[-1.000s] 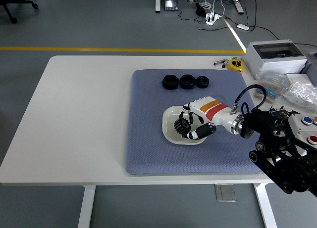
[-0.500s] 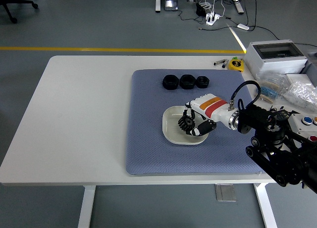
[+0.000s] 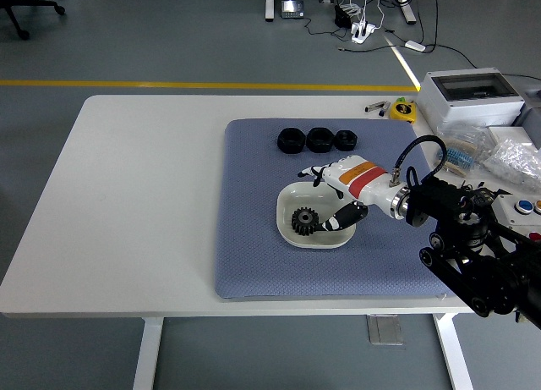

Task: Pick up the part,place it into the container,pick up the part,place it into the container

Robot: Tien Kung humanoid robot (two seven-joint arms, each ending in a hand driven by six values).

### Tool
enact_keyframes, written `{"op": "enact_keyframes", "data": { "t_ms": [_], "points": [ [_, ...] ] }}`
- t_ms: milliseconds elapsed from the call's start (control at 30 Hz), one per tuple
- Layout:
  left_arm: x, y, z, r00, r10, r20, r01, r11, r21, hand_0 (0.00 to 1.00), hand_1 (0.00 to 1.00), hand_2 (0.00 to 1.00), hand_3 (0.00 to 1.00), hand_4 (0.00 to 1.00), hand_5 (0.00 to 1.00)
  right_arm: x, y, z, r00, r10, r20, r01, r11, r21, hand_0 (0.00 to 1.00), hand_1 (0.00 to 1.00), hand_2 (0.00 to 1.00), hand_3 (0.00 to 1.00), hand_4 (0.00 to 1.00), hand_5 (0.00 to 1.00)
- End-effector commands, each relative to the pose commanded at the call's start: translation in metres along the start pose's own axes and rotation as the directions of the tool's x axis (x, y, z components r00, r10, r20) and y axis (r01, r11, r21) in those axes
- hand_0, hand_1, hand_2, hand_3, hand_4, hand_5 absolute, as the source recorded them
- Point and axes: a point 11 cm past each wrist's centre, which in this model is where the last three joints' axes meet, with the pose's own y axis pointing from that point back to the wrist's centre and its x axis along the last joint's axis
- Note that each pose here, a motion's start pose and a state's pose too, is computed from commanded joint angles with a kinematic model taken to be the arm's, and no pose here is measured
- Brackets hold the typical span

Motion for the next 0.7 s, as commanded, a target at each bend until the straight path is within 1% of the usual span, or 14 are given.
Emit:
{"op": "enact_keyframes", "data": {
  "t_ms": [33, 200, 233, 300, 400, 433, 600, 633, 700],
  "points": [
    [0.0, 0.0, 0.0, 1.0, 0.0, 0.0, 0.0, 1.0, -0.001, 0.711, 0.721, 0.755, 0.669, 0.696, 0.676, 0.005, 0.001, 0.002, 1.0, 0.018, -0.001, -0.018, 1.0, -0.005, 0.214, 0.35, 0.696, 0.922, 0.998, 0.502],
    [0.001, 0.0, 0.001, 1.0, 0.001, 0.0, -0.001, 1.0, -0.002, 0.711, 0.721, 0.755, 0.669, 0.696, 0.676, 0.03, 0.005, 0.017, 0.995, 0.099, -0.012, -0.1, 0.994, -0.049, 0.214, 0.35, 0.696, 0.922, 0.998, 0.502],
    [0.001, 0.0, 0.0, 1.0, 0.001, -0.001, -0.001, 1.0, -0.001, 0.711, 0.72, 0.754, 0.669, 0.696, 0.676, 0.032, 0.006, 0.021, 0.994, 0.104, -0.016, -0.105, 0.993, -0.061, 0.209, 0.34, 0.675, 0.829, 0.998, 0.482],
    [0.001, 0.0, 0.0, 1.0, 0.001, -0.001, -0.001, 1.0, -0.001, 0.711, 0.72, 0.754, 0.669, 0.696, 0.676, 0.034, 0.008, 0.031, 0.994, 0.104, -0.027, -0.106, 0.991, -0.087, 0.209, 0.34, 0.675, 0.829, 0.998, 0.482],
    [0.001, 0.0, 0.0, 1.0, 0.001, -0.001, -0.001, 1.0, 0.0, 0.711, 0.72, 0.754, 0.669, 0.696, 0.676, 0.029, 0.012, 0.05, 0.997, 0.077, -0.03, -0.08, 0.987, -0.138, 0.209, 0.34, 0.675, 0.829, 0.998, 0.482],
    [0.001, 0.0, 0.0, 1.0, 0.0, -0.001, 0.0, 1.0, 0.0, 0.711, 0.72, 0.755, 0.669, 0.697, 0.676, 0.026, 0.014, 0.057, 0.998, 0.064, -0.027, -0.068, 0.985, -0.156, 0.269, 0.438, 0.666, 0.767, 0.998, 0.474],
    [0.0, 0.0, 0.0, 1.0, 0.0, 0.0, 0.0, 1.0, 0.001, 0.711, 0.72, 0.755, 0.669, 0.697, 0.676, 0.006, 0.021, 0.082, 1.0, 0.007, -0.006, -0.008, 0.973, -0.23, 0.269, 0.438, 0.666, 0.767, 0.998, 0.474],
    [0.0, 0.0, 0.0, 1.0, -0.001, 0.0, 0.001, 1.0, 0.001, 0.712, 0.72, 0.755, 0.669, 0.697, 0.676, 0.001, 0.023, 0.087, 1.0, -0.004, 0.002, 0.005, 0.97, -0.245, 0.349, 0.497, 0.666, 0.756, 0.998, 0.47],
    [-0.001, 0.0, 0.001, 1.0, -0.001, 0.0, 0.001, 1.0, 0.0, 0.712, 0.72, 0.755, 0.669, 0.697, 0.676, -0.006, 0.026, 0.094, 1.0, -0.016, 0.015, 0.02, 0.963, -0.267, 0.349, 0.497, 0.666, 0.756, 0.998, 0.47]
  ]
}}
